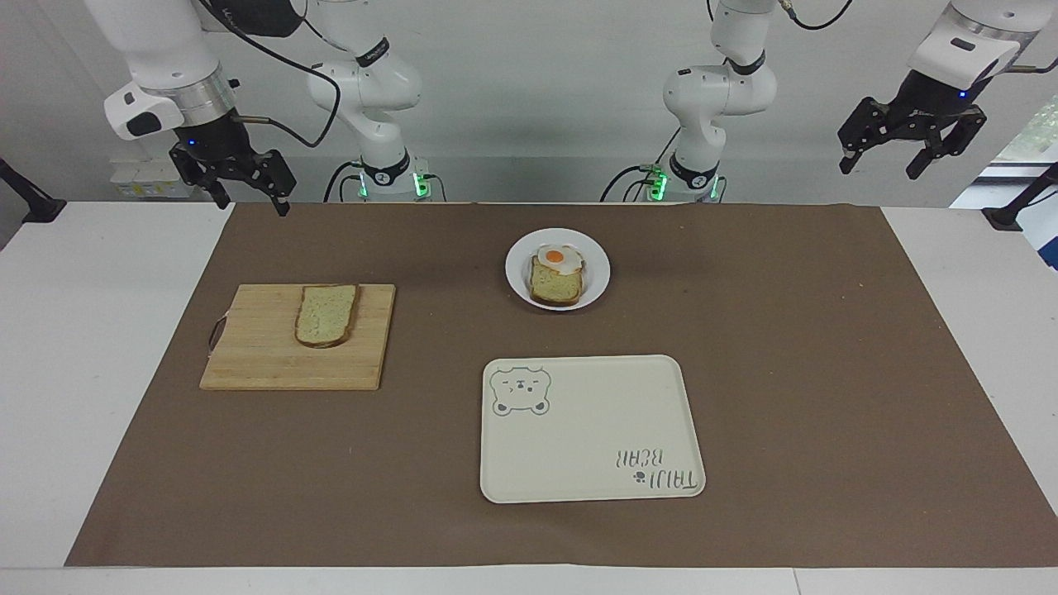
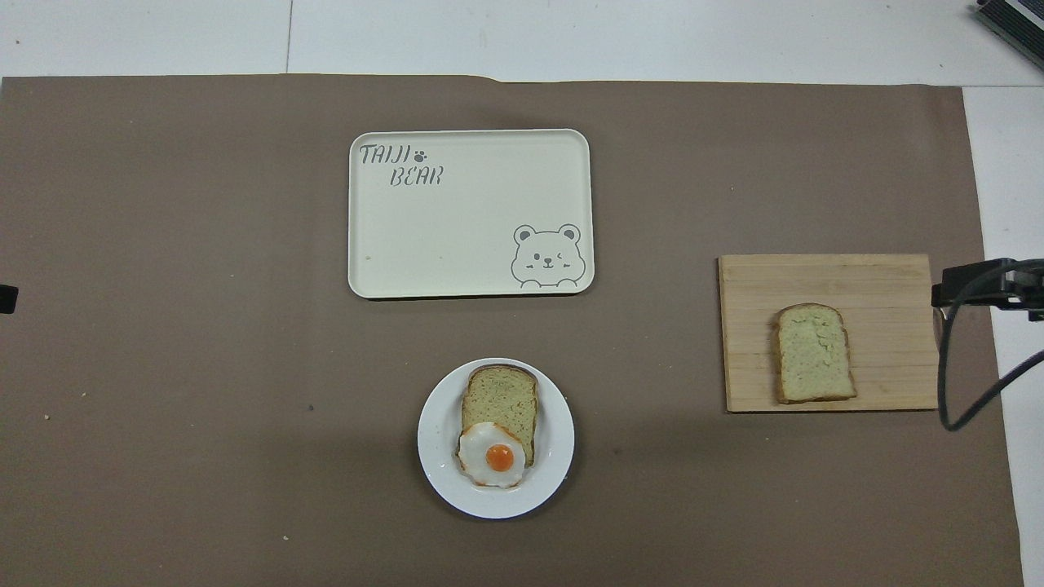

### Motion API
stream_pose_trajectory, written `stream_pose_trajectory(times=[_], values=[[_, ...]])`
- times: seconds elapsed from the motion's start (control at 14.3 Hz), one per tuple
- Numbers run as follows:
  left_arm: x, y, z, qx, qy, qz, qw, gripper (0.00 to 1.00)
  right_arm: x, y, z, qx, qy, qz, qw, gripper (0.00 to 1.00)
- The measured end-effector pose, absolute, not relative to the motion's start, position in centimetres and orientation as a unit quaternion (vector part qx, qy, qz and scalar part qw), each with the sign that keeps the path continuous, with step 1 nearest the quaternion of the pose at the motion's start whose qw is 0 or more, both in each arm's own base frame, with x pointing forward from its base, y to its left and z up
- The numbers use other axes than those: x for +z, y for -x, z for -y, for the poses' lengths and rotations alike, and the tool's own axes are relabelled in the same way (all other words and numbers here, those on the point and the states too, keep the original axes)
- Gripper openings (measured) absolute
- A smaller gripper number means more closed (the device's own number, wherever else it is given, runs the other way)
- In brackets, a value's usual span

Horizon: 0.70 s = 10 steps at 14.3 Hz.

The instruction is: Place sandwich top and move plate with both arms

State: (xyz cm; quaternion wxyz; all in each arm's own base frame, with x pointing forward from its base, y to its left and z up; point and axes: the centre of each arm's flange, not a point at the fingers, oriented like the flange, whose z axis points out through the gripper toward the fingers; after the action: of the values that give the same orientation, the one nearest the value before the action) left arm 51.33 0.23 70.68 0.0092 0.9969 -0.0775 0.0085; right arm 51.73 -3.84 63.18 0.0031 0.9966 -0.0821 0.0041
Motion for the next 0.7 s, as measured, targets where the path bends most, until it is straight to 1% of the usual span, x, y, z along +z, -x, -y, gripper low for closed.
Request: stream_pose_trajectory(times=[0.7], values=[[70.68,-51.33,-0.25,0.009,-0.997,0.077,0.009,1.0,62.75,-52.2,3.67,0.004,-0.998,0.067,0.002,1.0]])
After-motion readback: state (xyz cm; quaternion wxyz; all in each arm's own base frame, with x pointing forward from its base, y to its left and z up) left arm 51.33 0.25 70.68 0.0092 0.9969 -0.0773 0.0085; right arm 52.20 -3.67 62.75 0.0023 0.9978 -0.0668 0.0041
